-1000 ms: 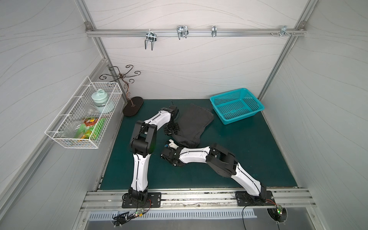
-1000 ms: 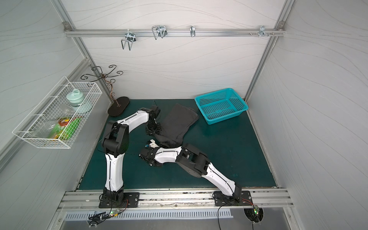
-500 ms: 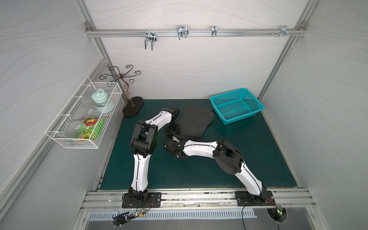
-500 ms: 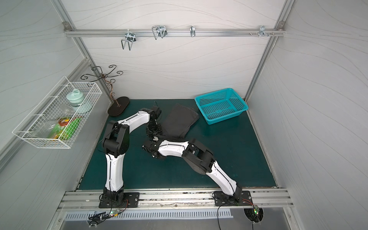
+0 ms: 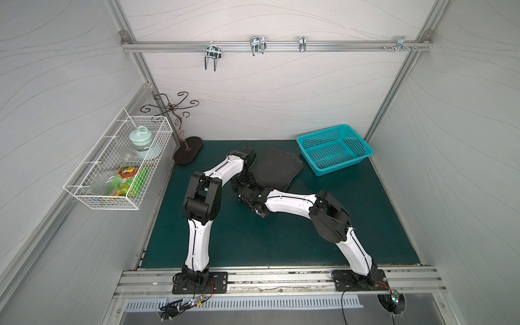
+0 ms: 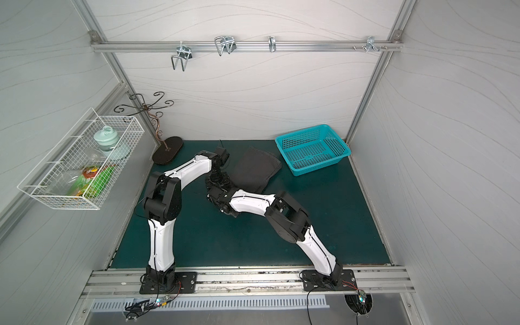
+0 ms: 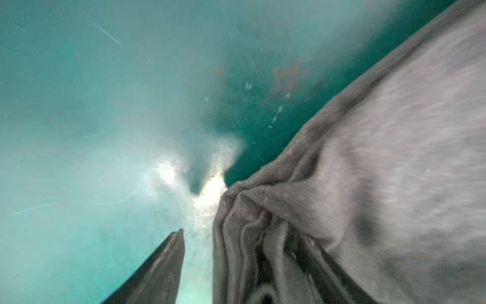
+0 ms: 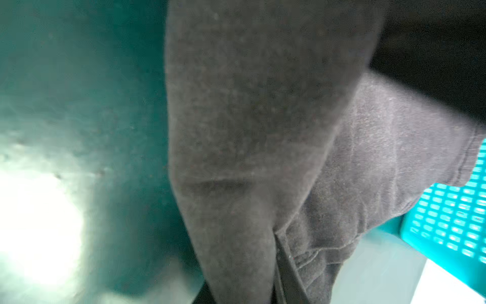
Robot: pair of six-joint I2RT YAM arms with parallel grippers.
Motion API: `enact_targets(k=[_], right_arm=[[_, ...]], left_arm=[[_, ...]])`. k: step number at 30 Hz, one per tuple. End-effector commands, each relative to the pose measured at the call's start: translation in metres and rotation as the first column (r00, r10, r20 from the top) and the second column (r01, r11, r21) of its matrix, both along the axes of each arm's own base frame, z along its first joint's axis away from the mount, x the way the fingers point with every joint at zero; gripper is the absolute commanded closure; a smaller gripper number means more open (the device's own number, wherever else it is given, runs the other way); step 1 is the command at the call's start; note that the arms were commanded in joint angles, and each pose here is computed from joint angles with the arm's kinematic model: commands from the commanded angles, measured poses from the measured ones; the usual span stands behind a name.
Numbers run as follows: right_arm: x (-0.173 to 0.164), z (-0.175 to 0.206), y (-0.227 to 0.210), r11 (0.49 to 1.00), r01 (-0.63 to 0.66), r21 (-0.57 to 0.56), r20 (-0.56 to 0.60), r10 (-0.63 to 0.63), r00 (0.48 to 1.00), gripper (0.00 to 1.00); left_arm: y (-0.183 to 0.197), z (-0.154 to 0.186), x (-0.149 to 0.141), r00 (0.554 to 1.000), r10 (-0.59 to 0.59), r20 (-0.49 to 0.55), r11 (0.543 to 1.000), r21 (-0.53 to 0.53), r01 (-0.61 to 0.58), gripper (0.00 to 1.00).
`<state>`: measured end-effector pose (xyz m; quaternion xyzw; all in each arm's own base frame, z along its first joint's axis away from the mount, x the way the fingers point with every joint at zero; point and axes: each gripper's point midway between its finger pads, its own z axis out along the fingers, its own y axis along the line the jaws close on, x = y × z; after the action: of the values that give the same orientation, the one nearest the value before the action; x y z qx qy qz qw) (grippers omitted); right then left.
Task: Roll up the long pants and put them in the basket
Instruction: Roll the long pant at the center of the board.
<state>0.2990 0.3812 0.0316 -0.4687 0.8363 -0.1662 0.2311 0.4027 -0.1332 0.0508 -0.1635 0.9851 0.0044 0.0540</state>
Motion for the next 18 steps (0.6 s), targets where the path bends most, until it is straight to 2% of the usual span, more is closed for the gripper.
enact_targets(k=[1, 5, 10, 15, 18], right_arm=[[-0.035, -0.037, -0.035, 0.996, 0.045, -0.079, -0.220, -0.062, 0.974, 1.00], [-0.041, -0.043, -0.037, 0.997, 0.067, -0.024, -0.313, -0.071, 0.947, 1.00], [-0.048, -0.047, -0.029, 0.995, 0.064, 0.077, -0.487, -0.019, 0.873, 1.00], [-0.059, -0.044, -0.021, 0.982, 0.087, 0.167, -0.685, 0.052, 0.727, 1.00], [-0.060, -0.048, -0.019, 0.978, 0.098, 0.183, -0.747, 0.074, 0.661, 1.00]], left_arm=[[0.024, 0.052, 0.024, 0.984, 0.080, 0.159, 0.994, 0.057, -0.090, 0.27], [0.041, 0.069, 0.031, 0.966, 0.134, 0.221, 0.986, 0.065, -0.152, 0.27], [0.057, 0.079, 0.030, 0.957, 0.169, 0.237, 0.980, 0.058, -0.188, 0.27], [0.065, 0.079, 0.019, 0.956, 0.187, 0.227, 0.979, 0.042, -0.201, 0.27], [0.065, 0.078, 0.010, 0.959, 0.182, 0.216, 0.981, 0.032, -0.193, 0.27]])
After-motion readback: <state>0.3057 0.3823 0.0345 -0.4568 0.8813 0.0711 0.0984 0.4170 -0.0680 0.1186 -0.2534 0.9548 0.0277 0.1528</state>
